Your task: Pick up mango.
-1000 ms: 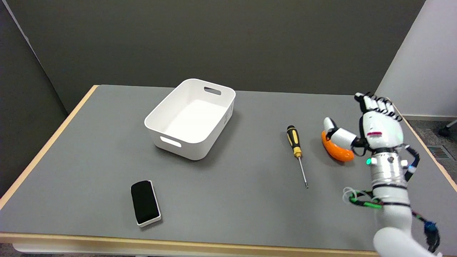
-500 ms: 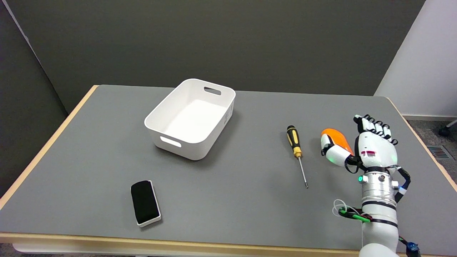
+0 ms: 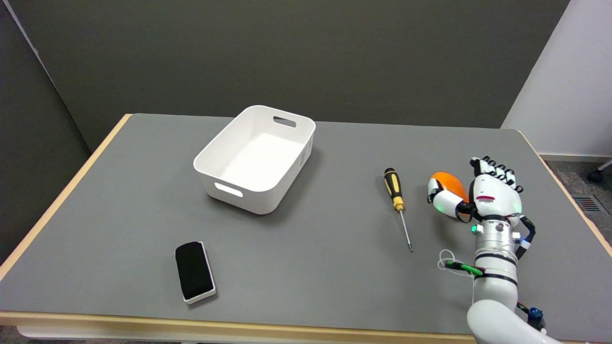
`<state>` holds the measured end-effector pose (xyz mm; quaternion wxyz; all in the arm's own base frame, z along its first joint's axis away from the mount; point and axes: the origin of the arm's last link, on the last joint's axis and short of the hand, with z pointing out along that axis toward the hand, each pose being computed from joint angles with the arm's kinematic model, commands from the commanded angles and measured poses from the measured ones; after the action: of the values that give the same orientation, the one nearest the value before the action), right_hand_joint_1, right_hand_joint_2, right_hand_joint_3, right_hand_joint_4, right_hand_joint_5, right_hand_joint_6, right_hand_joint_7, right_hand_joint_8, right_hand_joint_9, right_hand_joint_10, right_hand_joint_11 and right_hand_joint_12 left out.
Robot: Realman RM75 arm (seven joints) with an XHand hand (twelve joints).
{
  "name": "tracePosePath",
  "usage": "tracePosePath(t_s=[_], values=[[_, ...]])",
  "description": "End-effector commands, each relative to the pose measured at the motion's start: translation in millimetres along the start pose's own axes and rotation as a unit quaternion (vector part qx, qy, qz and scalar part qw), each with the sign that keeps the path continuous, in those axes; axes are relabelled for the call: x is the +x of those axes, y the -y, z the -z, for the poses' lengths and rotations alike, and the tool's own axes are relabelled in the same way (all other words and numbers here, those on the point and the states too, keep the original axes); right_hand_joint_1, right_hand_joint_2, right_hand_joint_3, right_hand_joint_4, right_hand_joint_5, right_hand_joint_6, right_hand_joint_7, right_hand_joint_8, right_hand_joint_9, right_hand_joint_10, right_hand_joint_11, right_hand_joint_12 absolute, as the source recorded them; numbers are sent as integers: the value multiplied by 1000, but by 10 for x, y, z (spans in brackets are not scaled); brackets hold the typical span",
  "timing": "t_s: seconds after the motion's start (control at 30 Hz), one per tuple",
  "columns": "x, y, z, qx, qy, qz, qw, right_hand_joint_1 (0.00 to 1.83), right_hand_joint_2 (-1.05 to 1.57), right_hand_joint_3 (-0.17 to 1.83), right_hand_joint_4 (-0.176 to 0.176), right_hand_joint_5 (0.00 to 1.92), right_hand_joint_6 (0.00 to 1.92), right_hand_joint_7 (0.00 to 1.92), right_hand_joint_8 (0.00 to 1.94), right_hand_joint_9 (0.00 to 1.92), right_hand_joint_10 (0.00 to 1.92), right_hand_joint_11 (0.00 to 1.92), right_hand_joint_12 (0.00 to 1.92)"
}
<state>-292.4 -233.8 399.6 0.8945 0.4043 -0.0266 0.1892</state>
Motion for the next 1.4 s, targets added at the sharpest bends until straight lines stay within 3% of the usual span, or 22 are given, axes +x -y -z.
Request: tracePosePath(t_s=[0.03, 0.57, 0.7, 0.8, 0.87, 0.93, 1.0, 1.13, 1.2, 1.4], values=[[-267, -140, -267, -58, 45, -7, 997, 385, 643, 768, -138, 164, 397, 253, 428, 120, 848, 24, 1243], [-457, -52, -322, -41, 80, -8, 996, 434, 640, 782, -154, 153, 391, 280, 446, 157, 870, 74, 1284], [-445, 48, -357, -24, 65, 6, 998, 615, 698, 823, -176, 184, 443, 412, 624, 321, 1011, 215, 1421], [-424, 147, -351, 9, 36, 40, 999, 860, 839, 790, -176, 312, 765, 482, 1355, 580, 1264, 370, 1666], [-410, 214, -359, 27, 26, 49, 998, 1258, 1098, 479, -176, 367, 990, 595, 1686, 664, 1453, 276, 1821], [-386, 261, -375, 38, 20, 55, 998, 1095, 1339, 113, -176, 487, 1691, 535, 1757, 728, 1704, 95, 1921], [-355, 316, -381, 52, 13, 58, 997, 1087, 1321, 163, -176, 483, 1705, 533, 1769, 755, 1849, 57, 1921], [-213, 466, -419, 78, -13, 50, 996, 1090, 1291, 233, -176, 469, 1721, 527, 1787, 834, 1905, 37, 1921], [-90, 556, -456, 93, -32, 42, 994, 1096, 1285, 246, -176, 473, 1717, 521, 1792, 786, 1919, 69, 1921], [636, 1157, -543, 197, -157, 22, 967, 1108, 1229, 333, -176, 498, 1702, 551, 1775, 809, 1920, 486, 1921]])
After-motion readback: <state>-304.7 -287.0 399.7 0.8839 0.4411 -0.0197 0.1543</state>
